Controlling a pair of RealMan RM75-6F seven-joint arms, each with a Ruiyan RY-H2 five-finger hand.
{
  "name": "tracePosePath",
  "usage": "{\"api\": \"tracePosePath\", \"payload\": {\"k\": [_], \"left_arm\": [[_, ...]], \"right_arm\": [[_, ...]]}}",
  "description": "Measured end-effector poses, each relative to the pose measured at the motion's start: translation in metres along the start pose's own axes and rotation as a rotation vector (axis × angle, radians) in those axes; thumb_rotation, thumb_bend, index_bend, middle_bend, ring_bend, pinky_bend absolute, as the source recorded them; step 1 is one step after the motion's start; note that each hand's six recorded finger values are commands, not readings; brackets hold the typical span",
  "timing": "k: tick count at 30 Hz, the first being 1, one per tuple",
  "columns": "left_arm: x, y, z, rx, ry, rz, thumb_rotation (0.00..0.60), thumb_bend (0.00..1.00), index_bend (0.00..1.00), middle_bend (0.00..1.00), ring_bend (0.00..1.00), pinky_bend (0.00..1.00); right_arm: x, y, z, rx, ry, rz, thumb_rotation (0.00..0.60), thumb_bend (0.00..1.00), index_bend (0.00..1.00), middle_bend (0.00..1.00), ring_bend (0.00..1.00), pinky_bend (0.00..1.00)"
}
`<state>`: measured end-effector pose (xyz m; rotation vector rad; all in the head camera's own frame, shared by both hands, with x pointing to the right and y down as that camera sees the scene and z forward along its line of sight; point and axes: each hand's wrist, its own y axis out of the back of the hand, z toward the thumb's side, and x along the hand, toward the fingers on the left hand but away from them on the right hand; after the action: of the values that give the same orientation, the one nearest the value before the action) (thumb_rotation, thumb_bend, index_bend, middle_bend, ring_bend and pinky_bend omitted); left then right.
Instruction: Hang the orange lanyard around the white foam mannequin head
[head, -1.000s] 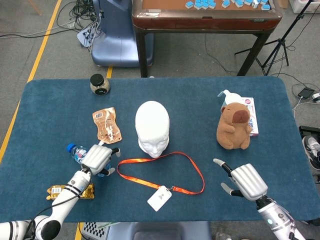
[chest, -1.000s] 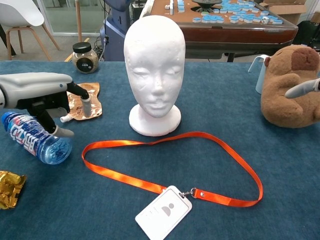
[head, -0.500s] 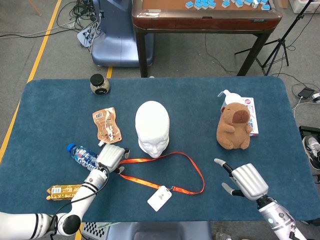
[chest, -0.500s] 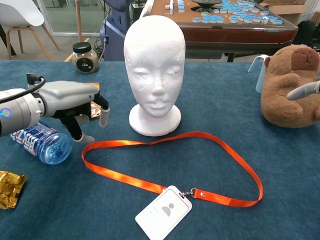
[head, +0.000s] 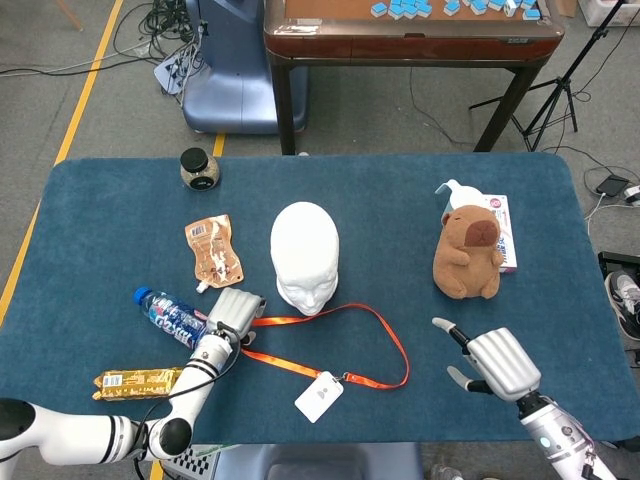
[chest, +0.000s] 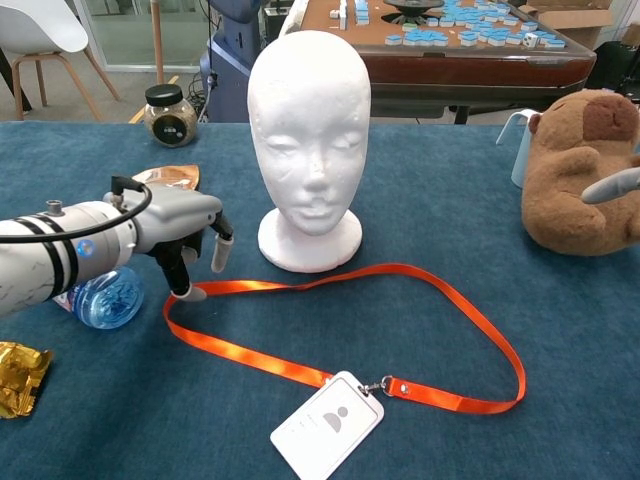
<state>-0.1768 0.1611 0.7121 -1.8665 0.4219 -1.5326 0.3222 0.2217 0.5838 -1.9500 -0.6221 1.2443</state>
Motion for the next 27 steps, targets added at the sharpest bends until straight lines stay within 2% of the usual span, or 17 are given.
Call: {"api": "tracePosePath", "payload": {"k": [9, 17, 27], "left_arm": [[0.012, -0.006, -0.007, 0.004, 0.048, -0.025, 0.6, 0.21, 0.47, 0.96, 0.96, 0.93], [0.018, -0.012, -0.004, -0.023, 0.041, -0.063, 0.6, 0.22, 0.5, 0.96, 0.96, 0.93], [0.021, -0.013, 0.001, -0.019, 0.035, -0.072, 0.6, 0.32, 0.52, 0.96, 0.96, 0.93]], "right_arm": [[-0.001, 0.0, -0.003, -0.003, -0.009, 0.002, 0.6, 0.33, 0.16, 0.9, 0.96, 0.92], [0.0, -0.001, -0.005, -0.008, -0.016, 0.005, 0.6, 0.33, 0.16, 0.9, 0.96, 0.92], [0.001, -0.002, -0.009, -0.012, -0.026, 0.005, 0.6, 0.33, 0.16, 0.9, 0.96, 0.92]]}}
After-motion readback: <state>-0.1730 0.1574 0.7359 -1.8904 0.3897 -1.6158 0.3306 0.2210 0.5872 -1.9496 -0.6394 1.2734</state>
